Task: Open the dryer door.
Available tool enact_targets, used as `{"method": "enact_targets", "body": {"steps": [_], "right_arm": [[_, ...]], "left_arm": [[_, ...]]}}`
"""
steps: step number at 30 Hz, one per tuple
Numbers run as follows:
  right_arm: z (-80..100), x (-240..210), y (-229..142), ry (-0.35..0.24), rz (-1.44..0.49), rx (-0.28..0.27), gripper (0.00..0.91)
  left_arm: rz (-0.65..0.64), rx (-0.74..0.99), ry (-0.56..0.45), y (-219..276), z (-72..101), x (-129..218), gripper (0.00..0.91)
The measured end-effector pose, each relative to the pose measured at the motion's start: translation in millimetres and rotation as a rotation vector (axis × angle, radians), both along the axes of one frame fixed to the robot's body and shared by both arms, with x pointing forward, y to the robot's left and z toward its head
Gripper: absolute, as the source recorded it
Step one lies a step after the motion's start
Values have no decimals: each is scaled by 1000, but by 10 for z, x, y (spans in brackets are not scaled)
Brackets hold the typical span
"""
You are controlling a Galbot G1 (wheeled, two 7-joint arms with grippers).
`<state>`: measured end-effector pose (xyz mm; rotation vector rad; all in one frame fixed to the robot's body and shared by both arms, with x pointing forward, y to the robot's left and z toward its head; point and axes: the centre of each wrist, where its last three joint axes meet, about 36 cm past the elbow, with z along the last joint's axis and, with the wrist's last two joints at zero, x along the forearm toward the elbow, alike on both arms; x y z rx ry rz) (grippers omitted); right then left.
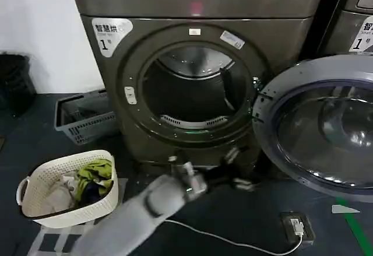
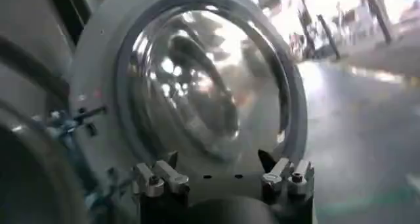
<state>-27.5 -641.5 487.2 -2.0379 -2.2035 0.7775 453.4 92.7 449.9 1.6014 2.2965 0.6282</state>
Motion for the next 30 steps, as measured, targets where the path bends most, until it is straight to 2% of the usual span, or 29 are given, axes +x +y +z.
{"method": "enact_targets", "body": {"steps": [5,13,19,24,30], "right_arm": [[-63,122,-44,9,25,13,907],[-201,373,-77,21,67,31,907],[-290,475,-74,28,92,44,907],[-301,505,-78,31,105,49,907],[-326,483,-88,-3,114,76,907]], "left_arm": [[55,138,-106,694,11,-46,907],[112,383,-271,1838,42,90,907],[126,637,-501,2711,229,317,907],[30,863,-624,3270,375,494,907],[-154,1162,-738,3571,512,718,907]]}}
